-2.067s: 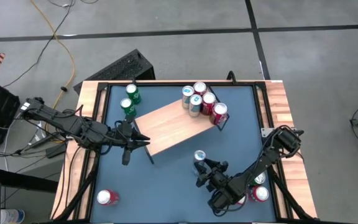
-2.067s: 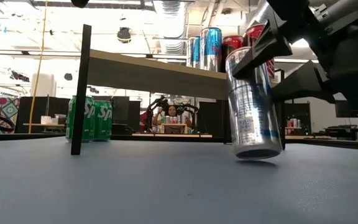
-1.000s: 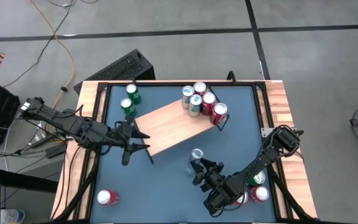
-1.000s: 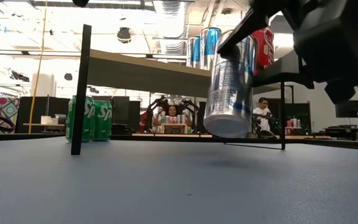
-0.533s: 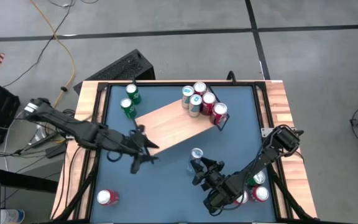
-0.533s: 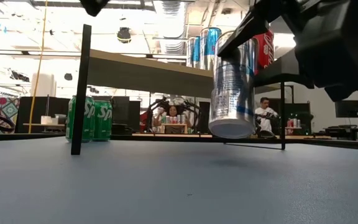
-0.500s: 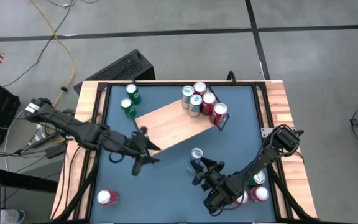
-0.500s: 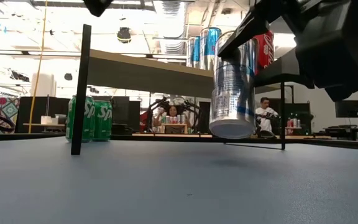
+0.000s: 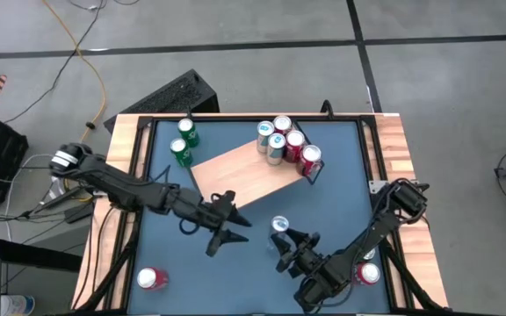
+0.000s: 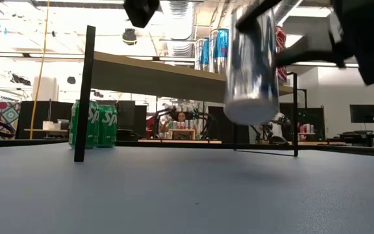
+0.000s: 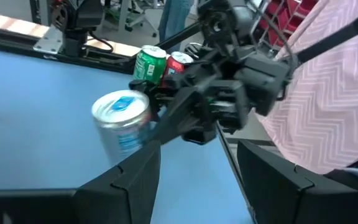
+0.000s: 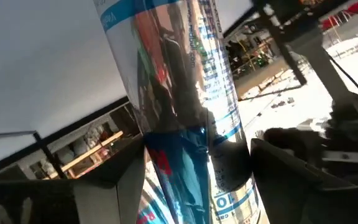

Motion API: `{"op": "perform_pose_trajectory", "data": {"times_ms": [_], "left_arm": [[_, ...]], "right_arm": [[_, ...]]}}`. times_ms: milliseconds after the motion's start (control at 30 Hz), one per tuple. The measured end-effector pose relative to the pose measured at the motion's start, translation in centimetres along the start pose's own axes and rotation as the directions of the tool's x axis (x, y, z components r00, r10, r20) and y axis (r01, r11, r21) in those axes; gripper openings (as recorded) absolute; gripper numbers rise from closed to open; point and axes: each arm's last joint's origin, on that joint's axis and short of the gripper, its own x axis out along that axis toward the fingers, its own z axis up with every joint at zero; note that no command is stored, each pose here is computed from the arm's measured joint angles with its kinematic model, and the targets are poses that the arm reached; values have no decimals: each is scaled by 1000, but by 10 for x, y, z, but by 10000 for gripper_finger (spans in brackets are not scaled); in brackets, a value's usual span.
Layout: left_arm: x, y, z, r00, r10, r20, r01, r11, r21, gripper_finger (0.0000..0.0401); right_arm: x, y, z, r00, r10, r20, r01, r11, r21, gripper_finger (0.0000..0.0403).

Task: Place canned beverage on shelf
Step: Put the blue soda can on the shelf aligned with the other blue soda cans

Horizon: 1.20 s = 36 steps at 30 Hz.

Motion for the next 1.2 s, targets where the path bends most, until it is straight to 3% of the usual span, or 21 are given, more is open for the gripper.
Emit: {"op": "perform_pose_trajectory", "data": {"times_ms": [200, 467, 833, 1200], "left_arm": [[9, 8, -1, 999, -26, 24, 26, 999, -22, 200], [9, 8, 1, 997, -75, 23, 76, 996, -39, 210], [9, 13, 1, 999, 19, 44, -16, 997, -73, 279], [21, 29, -7, 1000, 12, 28, -7, 984, -178, 284]], "right_arm": [[-5, -19, -6, 1000, -17, 5, 17, 998, 65, 260], [-7, -28, -14, 1000, -13, 1, 13, 999, 43, 260], [-3, -42, -22, 1000, -12, -8, 13, 995, 99, 260], [-3, -43, -23, 1000, -14, -13, 15, 995, 100, 260]]}}
